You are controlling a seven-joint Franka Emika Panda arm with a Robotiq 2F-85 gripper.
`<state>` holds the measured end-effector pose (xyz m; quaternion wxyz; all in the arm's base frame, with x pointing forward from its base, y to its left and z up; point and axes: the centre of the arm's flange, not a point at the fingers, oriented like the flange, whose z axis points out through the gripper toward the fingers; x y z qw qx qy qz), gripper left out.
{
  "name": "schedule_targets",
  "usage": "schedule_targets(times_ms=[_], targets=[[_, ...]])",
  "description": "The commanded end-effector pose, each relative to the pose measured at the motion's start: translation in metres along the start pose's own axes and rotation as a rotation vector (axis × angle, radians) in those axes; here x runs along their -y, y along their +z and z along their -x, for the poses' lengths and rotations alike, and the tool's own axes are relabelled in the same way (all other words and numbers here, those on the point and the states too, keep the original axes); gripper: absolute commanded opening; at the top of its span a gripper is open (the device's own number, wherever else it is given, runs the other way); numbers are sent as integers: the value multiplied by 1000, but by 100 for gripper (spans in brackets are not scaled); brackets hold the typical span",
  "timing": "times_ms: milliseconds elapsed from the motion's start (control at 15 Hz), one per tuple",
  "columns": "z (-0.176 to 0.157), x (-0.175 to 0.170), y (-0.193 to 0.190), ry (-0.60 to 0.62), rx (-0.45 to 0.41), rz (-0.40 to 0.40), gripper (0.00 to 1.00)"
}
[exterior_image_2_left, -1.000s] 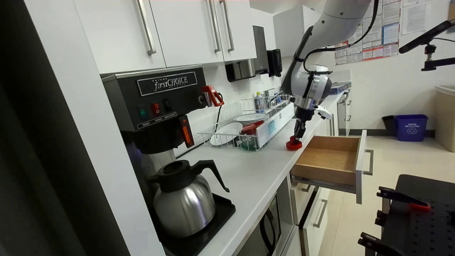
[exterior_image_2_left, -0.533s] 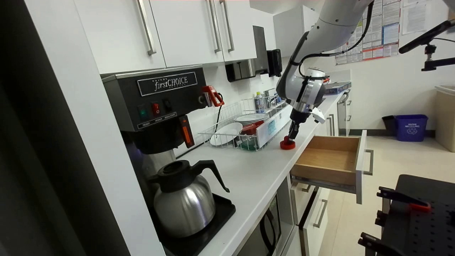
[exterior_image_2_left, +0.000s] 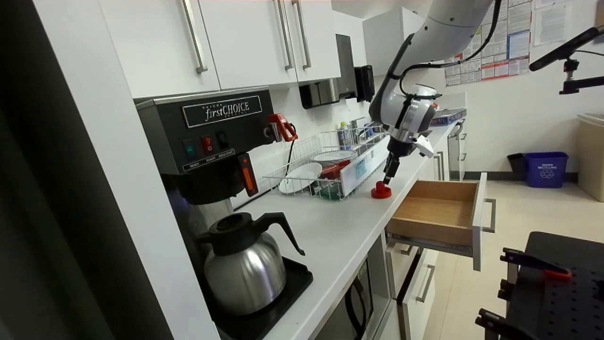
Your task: Open the top most drawer and pick up the red object and place on the counter
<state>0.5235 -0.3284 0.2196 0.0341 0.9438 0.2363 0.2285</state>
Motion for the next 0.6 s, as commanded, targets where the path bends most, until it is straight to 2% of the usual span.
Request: schedule_targets(times_ms=[0, 267, 533], targets=[[33, 7, -77, -1, -72, 14, 100], [72, 2, -126, 59, -114, 3, 100], [101, 1, -152, 110, -129, -13, 100]])
